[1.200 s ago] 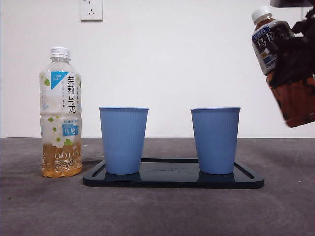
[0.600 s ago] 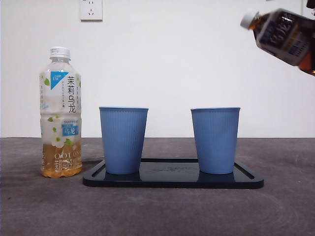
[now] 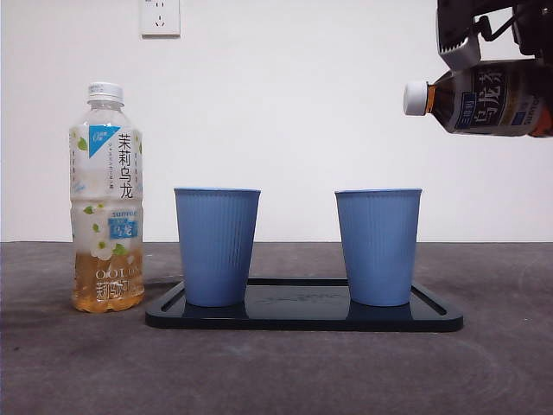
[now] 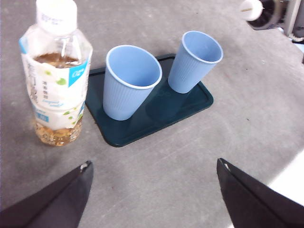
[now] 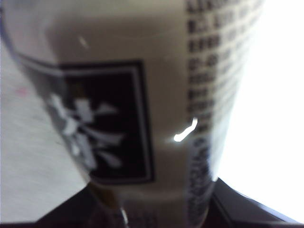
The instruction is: Pour the drink into the cup
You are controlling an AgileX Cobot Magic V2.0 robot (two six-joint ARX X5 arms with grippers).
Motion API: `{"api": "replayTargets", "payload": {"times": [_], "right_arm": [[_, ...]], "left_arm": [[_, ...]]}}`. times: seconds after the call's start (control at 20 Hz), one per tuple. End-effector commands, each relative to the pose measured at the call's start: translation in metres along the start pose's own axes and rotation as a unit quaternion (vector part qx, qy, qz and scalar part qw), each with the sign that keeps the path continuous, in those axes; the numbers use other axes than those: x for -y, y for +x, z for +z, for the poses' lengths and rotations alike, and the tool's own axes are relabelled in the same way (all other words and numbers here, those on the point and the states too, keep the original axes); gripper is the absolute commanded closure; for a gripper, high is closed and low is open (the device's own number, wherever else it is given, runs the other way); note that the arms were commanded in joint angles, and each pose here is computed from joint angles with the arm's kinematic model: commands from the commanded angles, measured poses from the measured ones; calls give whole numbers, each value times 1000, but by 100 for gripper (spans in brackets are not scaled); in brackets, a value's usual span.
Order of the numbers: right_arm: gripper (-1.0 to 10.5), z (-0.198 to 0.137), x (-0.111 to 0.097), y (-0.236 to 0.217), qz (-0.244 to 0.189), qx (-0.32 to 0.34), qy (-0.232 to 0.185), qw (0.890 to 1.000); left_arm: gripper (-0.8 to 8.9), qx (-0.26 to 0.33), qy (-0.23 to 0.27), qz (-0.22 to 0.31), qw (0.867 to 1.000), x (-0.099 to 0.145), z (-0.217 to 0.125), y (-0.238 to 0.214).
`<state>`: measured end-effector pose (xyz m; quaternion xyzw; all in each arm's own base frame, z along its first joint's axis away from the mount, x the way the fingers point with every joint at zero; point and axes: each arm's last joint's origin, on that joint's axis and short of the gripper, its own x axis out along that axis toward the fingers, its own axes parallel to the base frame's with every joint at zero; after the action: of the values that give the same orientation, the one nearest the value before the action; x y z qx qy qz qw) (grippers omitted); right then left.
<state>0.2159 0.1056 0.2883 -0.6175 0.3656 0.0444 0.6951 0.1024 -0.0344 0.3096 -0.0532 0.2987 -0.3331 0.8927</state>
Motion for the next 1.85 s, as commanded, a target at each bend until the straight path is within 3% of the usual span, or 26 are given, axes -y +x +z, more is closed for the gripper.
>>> {"api": "replayTargets", "payload": {"times": [0.05, 0.7, 1.45, 1.65, 1.75, 1.85], "right_arm": [[926, 7, 10, -6, -40, -10, -21, 999], [926, 32, -4, -3, -74, -39, -90, 992], [927, 34, -5, -1, -71, -37, -88, 993], [927, 32, -3, -4, -60, -12, -29, 998], [927, 27, 3, -10, -41, 25, 50, 998], [927, 19, 14, -18, -9, 71, 165, 984]], "left_arm": [[392, 11, 17, -5, 1000, 3, 6, -3], [392, 11, 24, -13, 1000, 6, 4, -5], [392, 11, 24, -14, 1000, 6, 4, -5], [392, 11, 24, -14, 1000, 6, 4, -5], [392, 11, 24, -13, 1000, 6, 4, -5], [392, 11, 24, -13, 1000, 6, 4, -5]]}}
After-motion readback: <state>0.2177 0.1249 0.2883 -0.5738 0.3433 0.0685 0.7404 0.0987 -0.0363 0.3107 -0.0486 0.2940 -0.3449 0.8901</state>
